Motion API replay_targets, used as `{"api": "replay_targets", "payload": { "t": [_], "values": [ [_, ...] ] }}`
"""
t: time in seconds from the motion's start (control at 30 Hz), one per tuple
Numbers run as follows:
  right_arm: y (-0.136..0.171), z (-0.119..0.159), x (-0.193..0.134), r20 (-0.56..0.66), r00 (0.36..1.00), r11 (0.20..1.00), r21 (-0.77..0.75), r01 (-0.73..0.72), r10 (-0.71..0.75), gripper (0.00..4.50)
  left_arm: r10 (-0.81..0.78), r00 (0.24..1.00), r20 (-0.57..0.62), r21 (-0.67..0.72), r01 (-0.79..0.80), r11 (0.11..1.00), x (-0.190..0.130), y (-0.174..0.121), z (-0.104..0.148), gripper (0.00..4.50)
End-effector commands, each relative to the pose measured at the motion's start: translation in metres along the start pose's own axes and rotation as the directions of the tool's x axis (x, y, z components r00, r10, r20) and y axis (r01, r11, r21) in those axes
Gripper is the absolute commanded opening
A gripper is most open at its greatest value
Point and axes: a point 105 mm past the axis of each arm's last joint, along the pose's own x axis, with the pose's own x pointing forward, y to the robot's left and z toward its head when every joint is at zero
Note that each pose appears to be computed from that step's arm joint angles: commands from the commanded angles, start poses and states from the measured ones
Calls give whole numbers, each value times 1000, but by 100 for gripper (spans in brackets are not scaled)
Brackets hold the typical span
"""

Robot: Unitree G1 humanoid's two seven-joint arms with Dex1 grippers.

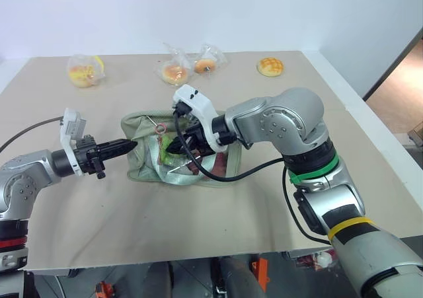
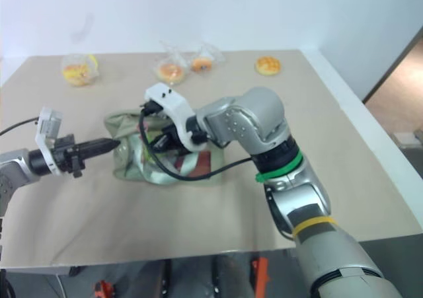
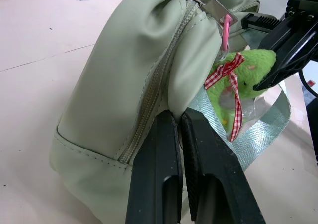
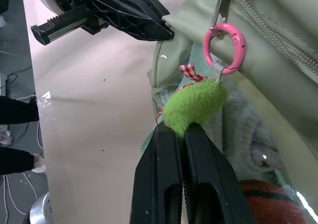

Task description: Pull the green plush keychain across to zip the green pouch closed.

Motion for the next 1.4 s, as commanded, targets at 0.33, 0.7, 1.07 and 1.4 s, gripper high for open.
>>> {"api": "replay_targets", "payload": {
  "t": [0.33,0.7,1.07,1.4],
  "values": [
    [0,69,-77,131,991,995,-100,16,-3,3,-14,999,-41,-26,13,1000,7,2,-13,0],
    [13,44,-114,80,996,965,-262,-8,30,3,-1,999,-39,-30,0,1000,3,2,-15,0],
    [-34,75,-152,180,964,914,-321,247,-198,3,4,999,-40,-24,-5,1000,3,5,-9,0],
    [-39,49,-172,96,985,838,-518,170,-140,3,17,999,-37,-31,-18,999,-3,3,-11,0]
  ]
}}
